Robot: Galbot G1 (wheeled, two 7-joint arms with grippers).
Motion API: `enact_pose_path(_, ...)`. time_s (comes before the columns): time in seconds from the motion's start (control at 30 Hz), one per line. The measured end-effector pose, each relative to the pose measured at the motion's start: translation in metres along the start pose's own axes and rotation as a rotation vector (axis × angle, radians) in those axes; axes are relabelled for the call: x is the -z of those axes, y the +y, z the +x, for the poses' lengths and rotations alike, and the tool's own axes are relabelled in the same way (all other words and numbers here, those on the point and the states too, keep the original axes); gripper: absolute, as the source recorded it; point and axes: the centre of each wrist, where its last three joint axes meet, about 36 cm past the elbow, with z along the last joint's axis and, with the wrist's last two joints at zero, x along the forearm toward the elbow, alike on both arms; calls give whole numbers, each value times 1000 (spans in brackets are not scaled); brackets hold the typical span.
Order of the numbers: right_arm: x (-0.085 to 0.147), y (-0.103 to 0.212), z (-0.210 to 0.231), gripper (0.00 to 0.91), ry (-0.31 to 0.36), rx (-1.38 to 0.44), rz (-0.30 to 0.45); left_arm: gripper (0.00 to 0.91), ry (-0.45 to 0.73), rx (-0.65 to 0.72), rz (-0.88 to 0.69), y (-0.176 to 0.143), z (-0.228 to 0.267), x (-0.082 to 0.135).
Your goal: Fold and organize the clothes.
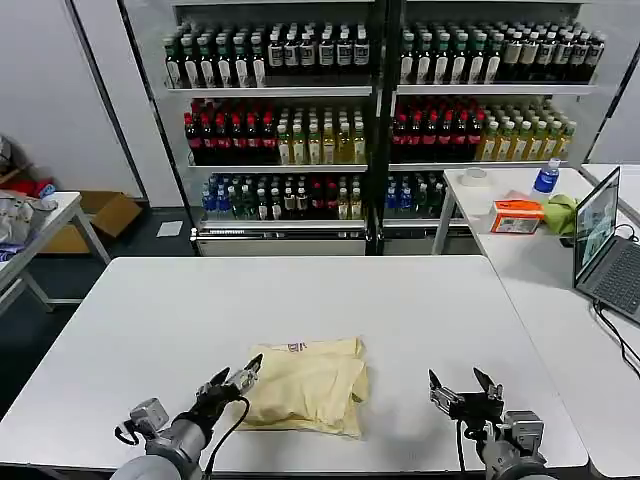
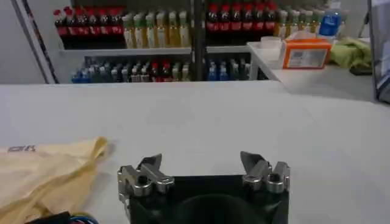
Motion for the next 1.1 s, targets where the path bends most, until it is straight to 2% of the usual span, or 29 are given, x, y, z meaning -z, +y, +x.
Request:
enact_pose_path(0.4,2,-5,6,907,-1,-16,-1,907,52,-21,-13,5,-26,-21)
enact_pose_path(0.43,2,-5,6,907,0,-19,-2,856,55,-24,-12,5,-28,-22)
enact_pose_path(0.47,1,-5,6,907,0,-20,-3,705,57,-28,-10,5,-29,-23)
enact_pose_path(0.5,2,-6,7,907,0,-21,-4,181,58,-31,-9,5,-31,-24)
enact_pose_path(0.53,2,-6,8,907,-1,-22,-6,30,58,-35,-8,5,-33,-25)
enact_pose_path(0.8,2,-7,12,907,-1,-32,-10,20,68,-55,24,10,-38,-28)
enact_pose_path(1.1,4,-9,18,907,-6,-43,-15,20,79,-79,138,14,-39,-27)
